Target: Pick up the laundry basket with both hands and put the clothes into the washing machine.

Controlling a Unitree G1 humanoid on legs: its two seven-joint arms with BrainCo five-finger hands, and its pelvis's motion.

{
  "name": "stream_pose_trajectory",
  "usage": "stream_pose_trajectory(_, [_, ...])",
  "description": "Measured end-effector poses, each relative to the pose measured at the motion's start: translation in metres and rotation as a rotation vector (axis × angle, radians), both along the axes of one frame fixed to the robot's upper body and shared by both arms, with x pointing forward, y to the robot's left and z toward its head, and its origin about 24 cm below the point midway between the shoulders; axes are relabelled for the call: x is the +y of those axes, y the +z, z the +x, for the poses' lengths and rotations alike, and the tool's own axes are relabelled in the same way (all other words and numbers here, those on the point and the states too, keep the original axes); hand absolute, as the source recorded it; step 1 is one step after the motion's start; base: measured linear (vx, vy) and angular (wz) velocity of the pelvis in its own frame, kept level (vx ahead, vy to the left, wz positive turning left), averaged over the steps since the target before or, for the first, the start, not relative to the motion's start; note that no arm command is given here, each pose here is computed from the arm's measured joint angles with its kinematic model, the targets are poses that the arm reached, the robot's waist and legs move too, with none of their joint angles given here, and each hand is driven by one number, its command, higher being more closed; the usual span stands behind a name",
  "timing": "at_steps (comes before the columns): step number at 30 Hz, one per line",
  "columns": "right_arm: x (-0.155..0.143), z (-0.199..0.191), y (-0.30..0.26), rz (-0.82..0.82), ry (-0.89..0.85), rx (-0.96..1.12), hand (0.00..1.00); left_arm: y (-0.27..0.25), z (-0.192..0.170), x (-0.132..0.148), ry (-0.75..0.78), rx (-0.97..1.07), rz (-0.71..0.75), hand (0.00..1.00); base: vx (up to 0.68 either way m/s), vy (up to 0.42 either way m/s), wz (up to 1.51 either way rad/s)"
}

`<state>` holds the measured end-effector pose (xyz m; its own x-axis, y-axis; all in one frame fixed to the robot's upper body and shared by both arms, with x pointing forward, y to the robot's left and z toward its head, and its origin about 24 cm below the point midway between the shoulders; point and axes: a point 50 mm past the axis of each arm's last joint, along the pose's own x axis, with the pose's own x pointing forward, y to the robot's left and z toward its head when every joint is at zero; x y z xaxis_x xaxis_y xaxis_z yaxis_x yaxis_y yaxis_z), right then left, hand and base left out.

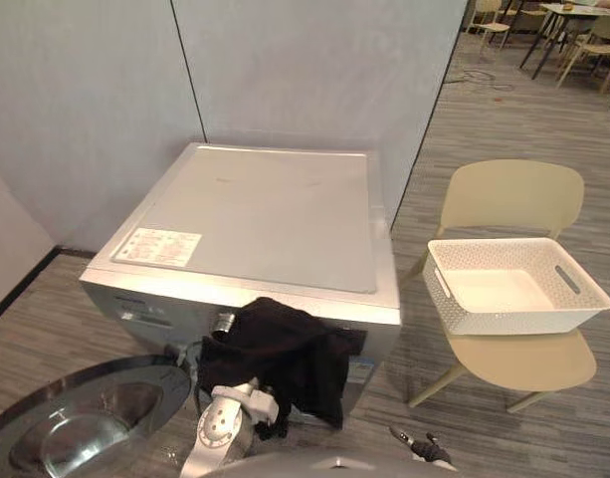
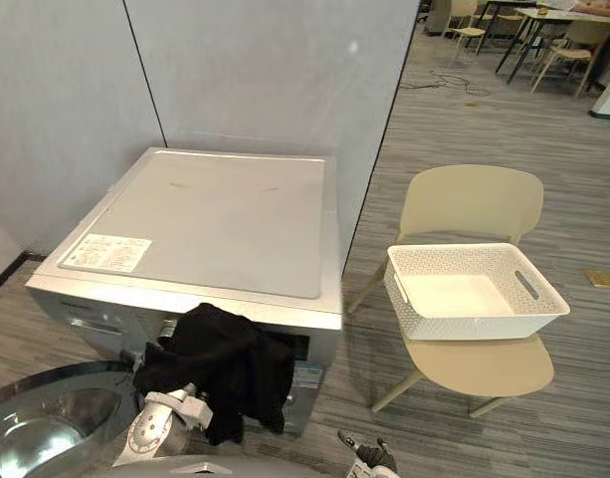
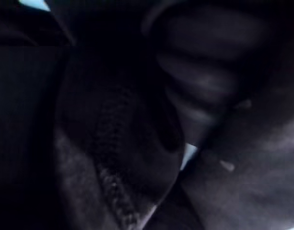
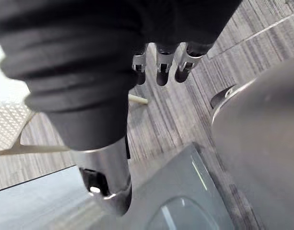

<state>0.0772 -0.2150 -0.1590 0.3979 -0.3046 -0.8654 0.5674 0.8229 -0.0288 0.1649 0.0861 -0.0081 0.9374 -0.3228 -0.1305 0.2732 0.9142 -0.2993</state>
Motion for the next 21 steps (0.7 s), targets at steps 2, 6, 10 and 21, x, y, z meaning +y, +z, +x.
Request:
stream_pose_trajectory(2, [0.008,-0.003,-0.003,0.025,0.02,0.009,0.0,-0.008,-0.002,0.006,-0.021,0.022,0.052,1.0,0.04,0.204,-0.13])
stream_pose_trajectory(6, [0.009,-0.002,-0.002,0.036,0.03,-0.012,0.0,-0.027,-0.002,0.01,-0.024,0.105,0.1,1.0,-0.05,0.082,-0.19])
stream_pose_trajectory(10, [-0.006,0.022,0.006,-0.007,0.033,-0.074,0.0,-0.01,0.014,0.004,-0.022,0.023,0.082,1.0,-0.16,-0.003,-0.11])
stream_pose_trajectory(21, [-0.006,0.131,0.072,-0.097,0.104,-0.502,0.0,0.068,0.069,-0.018,0.073,-0.279,-0.055,1.0,-0.18,-0.027,0.04])
